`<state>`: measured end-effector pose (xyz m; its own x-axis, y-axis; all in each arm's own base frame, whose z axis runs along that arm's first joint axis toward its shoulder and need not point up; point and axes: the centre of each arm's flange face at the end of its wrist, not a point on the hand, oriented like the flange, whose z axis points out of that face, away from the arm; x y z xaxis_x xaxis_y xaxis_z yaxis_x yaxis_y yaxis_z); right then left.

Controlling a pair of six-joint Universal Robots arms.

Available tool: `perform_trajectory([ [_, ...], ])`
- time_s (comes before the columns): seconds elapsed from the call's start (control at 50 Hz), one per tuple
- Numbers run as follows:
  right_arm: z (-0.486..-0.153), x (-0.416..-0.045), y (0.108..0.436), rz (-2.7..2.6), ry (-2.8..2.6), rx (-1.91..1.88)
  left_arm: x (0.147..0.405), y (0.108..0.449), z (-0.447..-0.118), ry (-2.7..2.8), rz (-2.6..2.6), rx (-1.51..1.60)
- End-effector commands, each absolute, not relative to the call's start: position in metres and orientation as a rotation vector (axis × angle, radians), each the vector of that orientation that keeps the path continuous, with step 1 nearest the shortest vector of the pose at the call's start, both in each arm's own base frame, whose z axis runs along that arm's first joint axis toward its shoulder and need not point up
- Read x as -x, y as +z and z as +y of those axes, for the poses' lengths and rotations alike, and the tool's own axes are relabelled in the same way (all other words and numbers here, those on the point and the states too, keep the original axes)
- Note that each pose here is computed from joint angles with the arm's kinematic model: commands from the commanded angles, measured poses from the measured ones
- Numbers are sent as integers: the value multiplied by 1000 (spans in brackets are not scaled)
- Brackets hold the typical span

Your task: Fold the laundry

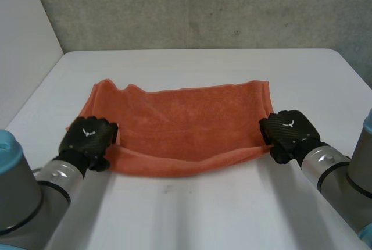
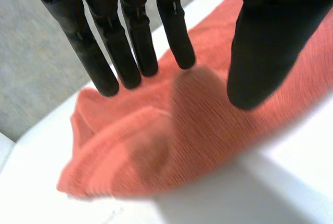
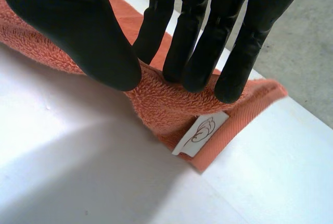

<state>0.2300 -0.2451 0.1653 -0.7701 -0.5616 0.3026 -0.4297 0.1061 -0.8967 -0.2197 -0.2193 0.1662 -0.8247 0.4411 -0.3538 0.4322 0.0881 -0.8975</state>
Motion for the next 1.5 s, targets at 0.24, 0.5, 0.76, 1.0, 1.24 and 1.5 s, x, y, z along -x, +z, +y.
perform_trajectory([
  [0.24,-249,-215,155,2268,-1805,958,204,226,-263,2084,-2201,853],
  [0.5,-246,-215,152,2274,-1791,964,210,184,-277,1765,-2235,1002],
  [0.76,-246,-215,146,2289,-1768,976,215,158,-267,1444,-2231,1420],
  [1.0,-247,-214,146,2291,-1766,974,214,144,-270,1417,-2249,1458],
  [1.24,-247,-214,148,2298,-1767,971,214,177,-275,1681,-2234,1372],
  [1.5,-237,-206,215,2275,-1888,1127,196,217,-240,1822,-2292,1290],
])
